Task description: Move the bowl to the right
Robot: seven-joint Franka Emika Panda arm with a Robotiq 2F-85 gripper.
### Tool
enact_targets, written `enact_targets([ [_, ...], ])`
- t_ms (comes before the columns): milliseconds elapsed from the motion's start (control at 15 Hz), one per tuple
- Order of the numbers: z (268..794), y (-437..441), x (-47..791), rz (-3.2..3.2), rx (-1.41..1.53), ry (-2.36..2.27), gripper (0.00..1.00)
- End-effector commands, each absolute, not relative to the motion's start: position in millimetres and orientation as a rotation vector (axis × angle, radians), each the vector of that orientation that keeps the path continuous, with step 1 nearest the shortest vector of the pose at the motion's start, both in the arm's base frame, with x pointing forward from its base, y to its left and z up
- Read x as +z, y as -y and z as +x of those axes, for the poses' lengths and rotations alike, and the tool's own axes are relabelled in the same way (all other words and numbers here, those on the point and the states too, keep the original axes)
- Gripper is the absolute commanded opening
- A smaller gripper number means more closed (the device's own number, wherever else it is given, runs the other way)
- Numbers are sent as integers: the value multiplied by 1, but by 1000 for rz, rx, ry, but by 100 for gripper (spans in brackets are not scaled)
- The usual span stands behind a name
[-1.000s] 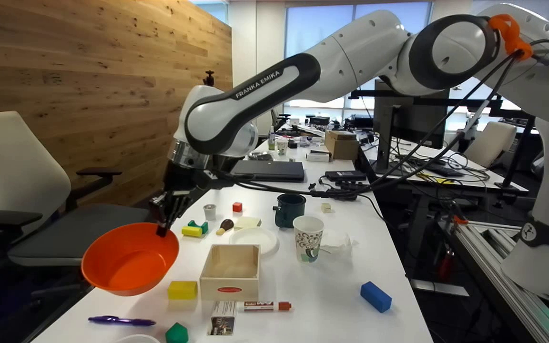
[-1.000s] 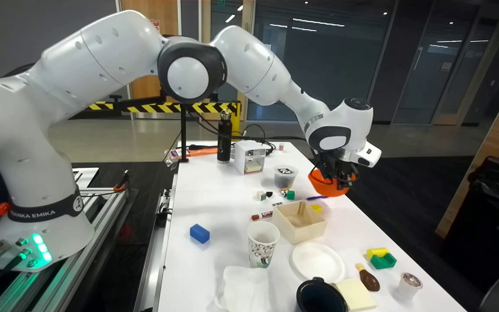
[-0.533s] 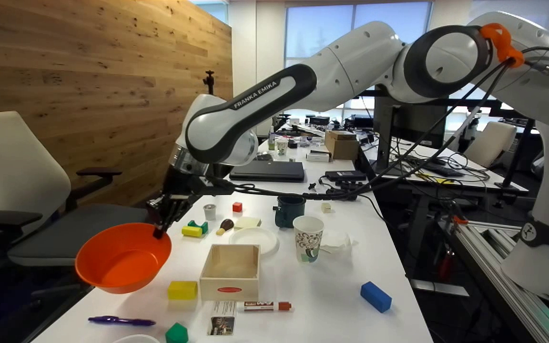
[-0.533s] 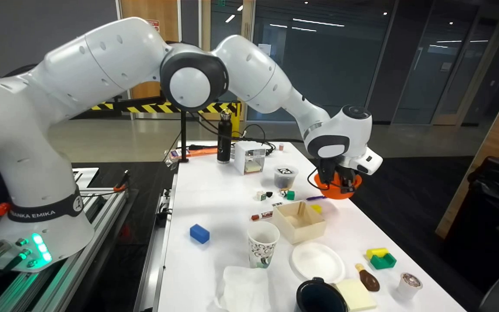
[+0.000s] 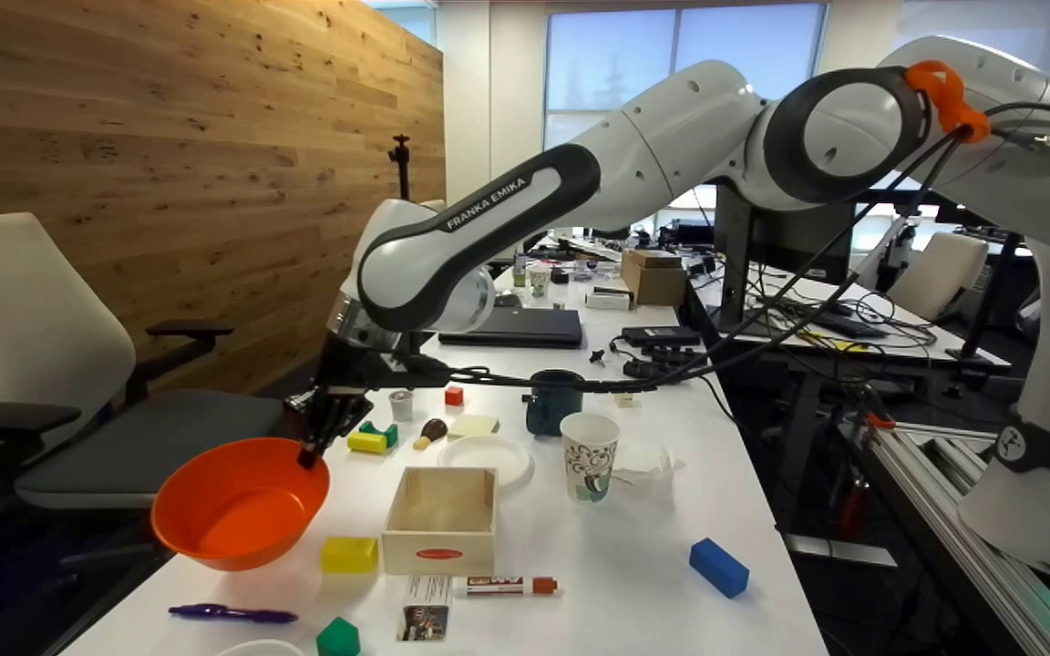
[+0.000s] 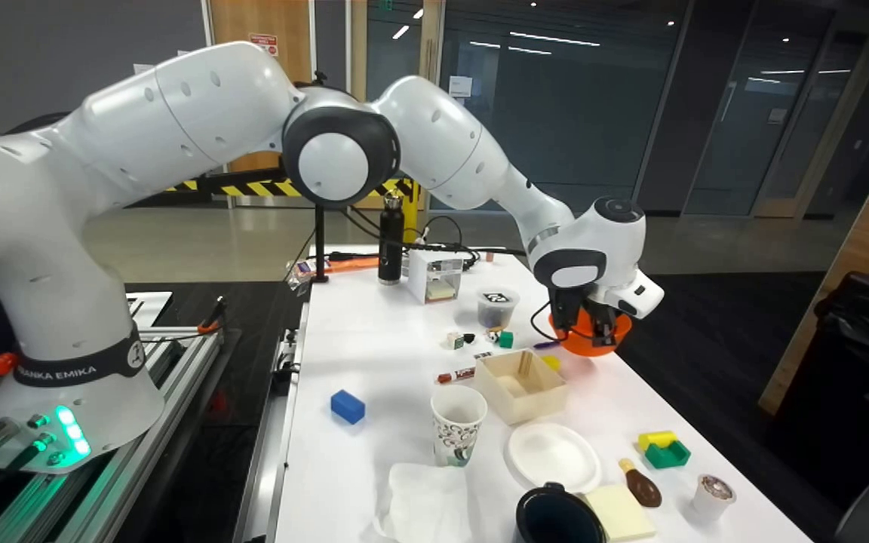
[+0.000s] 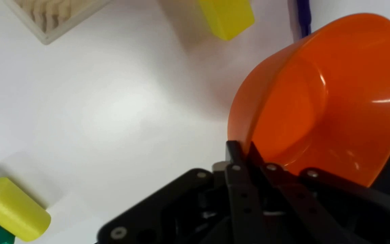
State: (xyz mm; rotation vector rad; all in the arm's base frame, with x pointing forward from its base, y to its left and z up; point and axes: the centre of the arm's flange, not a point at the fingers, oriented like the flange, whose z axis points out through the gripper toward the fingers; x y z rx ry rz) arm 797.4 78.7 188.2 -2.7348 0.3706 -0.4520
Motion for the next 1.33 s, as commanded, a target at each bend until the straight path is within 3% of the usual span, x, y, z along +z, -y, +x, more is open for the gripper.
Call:
enact_targets([
  [0, 809, -74, 182, -2673, -463, -435, 1],
  [1200, 810, -69, 151, -2646, -400, -488, 1],
  [1267, 810, -68, 150, -2651, -397, -486, 30],
])
